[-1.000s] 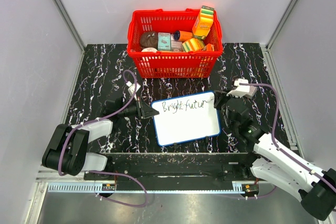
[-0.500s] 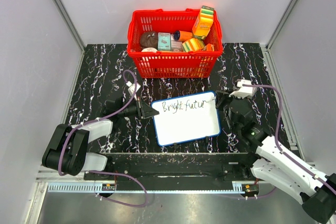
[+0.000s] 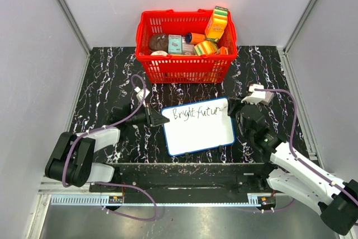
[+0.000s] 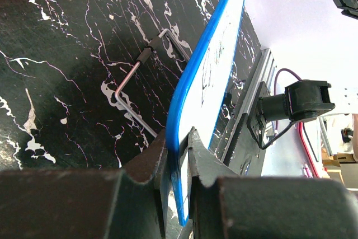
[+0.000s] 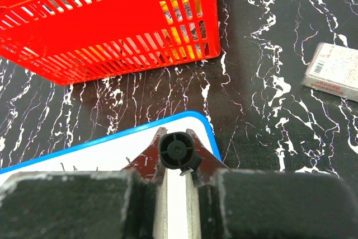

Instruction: Write a sentence on the whiteboard

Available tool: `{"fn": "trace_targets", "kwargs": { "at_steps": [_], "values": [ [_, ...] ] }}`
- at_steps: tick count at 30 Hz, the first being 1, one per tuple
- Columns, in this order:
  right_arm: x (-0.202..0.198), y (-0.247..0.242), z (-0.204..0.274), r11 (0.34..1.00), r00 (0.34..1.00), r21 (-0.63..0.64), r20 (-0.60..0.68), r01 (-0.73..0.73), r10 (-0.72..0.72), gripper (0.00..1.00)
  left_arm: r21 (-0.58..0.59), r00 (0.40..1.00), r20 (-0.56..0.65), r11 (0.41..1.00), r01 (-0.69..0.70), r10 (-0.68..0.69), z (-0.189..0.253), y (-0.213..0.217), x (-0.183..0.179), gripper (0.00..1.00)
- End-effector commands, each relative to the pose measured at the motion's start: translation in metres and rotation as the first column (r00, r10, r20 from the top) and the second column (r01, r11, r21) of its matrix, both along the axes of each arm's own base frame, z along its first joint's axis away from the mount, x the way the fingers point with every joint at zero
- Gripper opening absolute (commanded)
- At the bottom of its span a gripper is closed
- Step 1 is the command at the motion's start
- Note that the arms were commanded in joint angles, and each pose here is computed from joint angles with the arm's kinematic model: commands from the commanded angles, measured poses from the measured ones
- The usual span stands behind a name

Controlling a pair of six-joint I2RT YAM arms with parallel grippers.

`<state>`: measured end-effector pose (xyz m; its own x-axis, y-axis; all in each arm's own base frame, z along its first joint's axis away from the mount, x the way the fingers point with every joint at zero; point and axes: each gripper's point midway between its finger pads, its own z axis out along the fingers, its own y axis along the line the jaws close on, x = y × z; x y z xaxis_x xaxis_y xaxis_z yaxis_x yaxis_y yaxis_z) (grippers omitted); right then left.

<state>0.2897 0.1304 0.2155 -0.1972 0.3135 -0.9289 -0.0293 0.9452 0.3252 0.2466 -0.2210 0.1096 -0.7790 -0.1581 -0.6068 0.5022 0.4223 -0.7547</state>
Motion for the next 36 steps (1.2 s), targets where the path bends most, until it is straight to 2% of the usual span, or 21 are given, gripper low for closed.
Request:
{"fn": "trace_targets", "kwargs": {
  "at_steps": [1, 23, 36],
  "values": [
    [0.005, 0.001, 0.008, 1.0, 1.0, 0.021, 0.02, 0.01, -0.011, 0.0, 0.109, 0.995, 0.06, 0.991, -0.083, 0.076, -0.021, 0.013, 0.019, 0.0],
    [0.011, -0.023, 0.018, 0.992, 0.991, -0.019, 0.027, 0.128, -0.127, 0.0, 0.108, 0.995, 0.061, 0.991, -0.084, 0.078, -0.021, 0.013, 0.019, 0.0],
    [0.017, -0.015, 0.028, 0.996, 0.995, 0.003, 0.043, 0.093, -0.093, 0.0, 0.108, 0.995, 0.063, 0.991, -0.083, 0.076, -0.021, 0.013, 0.019, 0.0]
  ]
}}
